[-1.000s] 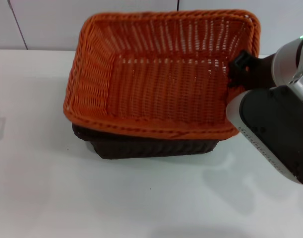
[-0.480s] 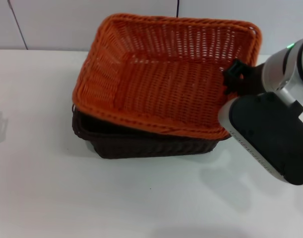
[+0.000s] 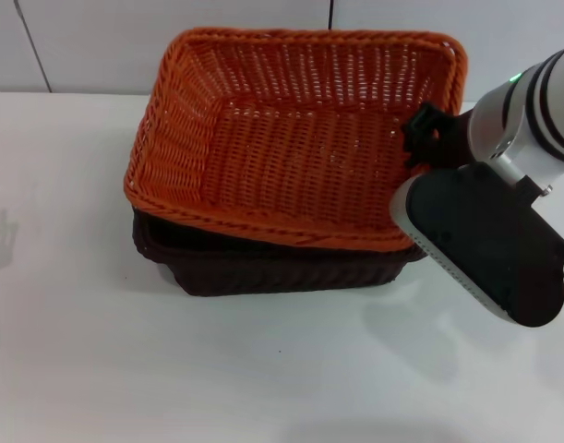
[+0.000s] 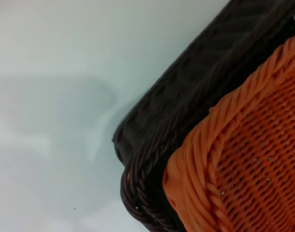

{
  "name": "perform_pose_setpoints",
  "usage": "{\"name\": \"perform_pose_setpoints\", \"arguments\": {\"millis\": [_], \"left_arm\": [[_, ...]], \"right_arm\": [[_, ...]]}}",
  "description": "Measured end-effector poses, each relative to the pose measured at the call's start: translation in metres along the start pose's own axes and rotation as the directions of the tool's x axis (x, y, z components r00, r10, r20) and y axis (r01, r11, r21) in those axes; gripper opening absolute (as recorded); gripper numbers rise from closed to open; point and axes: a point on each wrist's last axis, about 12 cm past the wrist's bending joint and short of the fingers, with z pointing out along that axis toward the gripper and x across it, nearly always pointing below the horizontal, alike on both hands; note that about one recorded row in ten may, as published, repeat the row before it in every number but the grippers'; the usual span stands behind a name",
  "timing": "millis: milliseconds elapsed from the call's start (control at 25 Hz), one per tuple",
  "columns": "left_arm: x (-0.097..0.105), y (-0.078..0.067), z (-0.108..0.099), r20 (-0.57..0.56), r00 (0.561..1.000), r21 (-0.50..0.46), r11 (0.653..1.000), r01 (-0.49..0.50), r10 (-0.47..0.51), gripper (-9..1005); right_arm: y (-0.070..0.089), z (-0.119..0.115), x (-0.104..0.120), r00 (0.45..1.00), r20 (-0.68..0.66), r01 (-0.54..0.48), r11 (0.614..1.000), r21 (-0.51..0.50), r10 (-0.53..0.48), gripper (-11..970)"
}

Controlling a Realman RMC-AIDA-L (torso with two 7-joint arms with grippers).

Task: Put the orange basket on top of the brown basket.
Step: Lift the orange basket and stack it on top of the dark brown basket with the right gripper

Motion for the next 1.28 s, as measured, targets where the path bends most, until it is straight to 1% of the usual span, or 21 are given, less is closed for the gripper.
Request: {"name": "perform_pose_setpoints", "arguments": {"millis": [80,280,320,440,520,640,800,880,920,960,1040,1080,1120,1160,1280], "left_arm": [[0.0,0.0,0.0,-0.001,1.0,0.0,1.0,-0.001,0.001,813],[0.001,0.0,0.0,-0.004,1.0,0.001,1.0,-0.002,0.002,813],[0.001,0.0,0.0,-0.004,1.0,0.001,1.0,-0.002,0.002,813],[0.0,0.0,0.001,-0.005,1.0,0.001,1.0,-0.002,0.002,813],[0.001,0.0,0.001,-0.005,1.0,0.002,1.0,-0.004,0.004,813],[0.0,-0.002,0.003,-0.004,1.0,0.005,1.0,-0.005,0.005,813],[0.0,-0.002,0.003,-0.003,1.0,0.007,1.0,-0.005,0.005,813],[0.0,-0.002,0.003,-0.003,1.0,0.007,1.0,-0.005,0.005,813],[0.0,-0.002,0.003,-0.004,1.0,0.007,1.0,-0.004,0.004,813],[0.0,-0.002,0.003,-0.004,1.0,0.007,1.0,-0.004,0.004,813],[0.0,-0.004,0.004,-0.01,1.0,0.016,1.0,-0.007,0.007,813],[0.0,-0.004,0.004,-0.01,1.0,0.016,1.0,-0.007,0.007,813],[0.0,-0.005,0.005,-0.011,1.0,0.02,1.0,-0.009,0.009,813],[0.0,-0.006,0.005,-0.011,1.0,0.024,1.0,-0.01,0.01,813],[0.0,-0.006,0.006,-0.014,1.0,0.028,0.999,-0.017,0.017,813]], "right_arm": [[0.0,0.003,0.0,1.0,-0.001,-0.001,1.0,-0.004,0.001,181],[-0.005,0.006,0.001,0.996,0.002,-0.085,0.996,0.041,0.085,180],[-0.005,0.006,0.0,0.993,0.003,-0.118,0.992,0.043,0.118,180],[-0.003,0.008,-0.001,0.99,0.003,-0.141,0.989,0.037,0.141,188],[0.003,0.015,-0.003,0.988,0.003,-0.151,0.988,0.013,0.151,193],[0.007,0.02,-0.005,0.988,0.004,-0.157,0.988,-0.007,0.157,281],[0.007,0.017,-0.005,0.983,0.008,-0.182,0.983,0.004,0.182,398],[0.008,0.009,-0.005,0.98,0.011,-0.197,0.98,0.019,0.197,466],[0.01,-0.001,-0.007,0.98,0.015,-0.199,0.98,0.025,0.199,500],[0.01,-0.001,-0.007,0.98,0.015,-0.199,0.98,0.025,0.199,535],[0.016,-0.016,-0.015,0.98,0.029,-0.195,0.981,0.02,0.194,603],[0.016,-0.016,-0.015,0.98,0.029,-0.195,0.981,0.02,0.194,603],[0.022,-0.025,-0.023,0.981,0.045,-0.192,0.981,0.009,0.191,603],[0.022,-0.025,-0.023,0.981,0.045,-0.192,0.981,0.009,0.191,603],[0.031,-0.03,-0.032,0.978,0.066,-0.199,0.98,-0.021,0.2,602]]}}
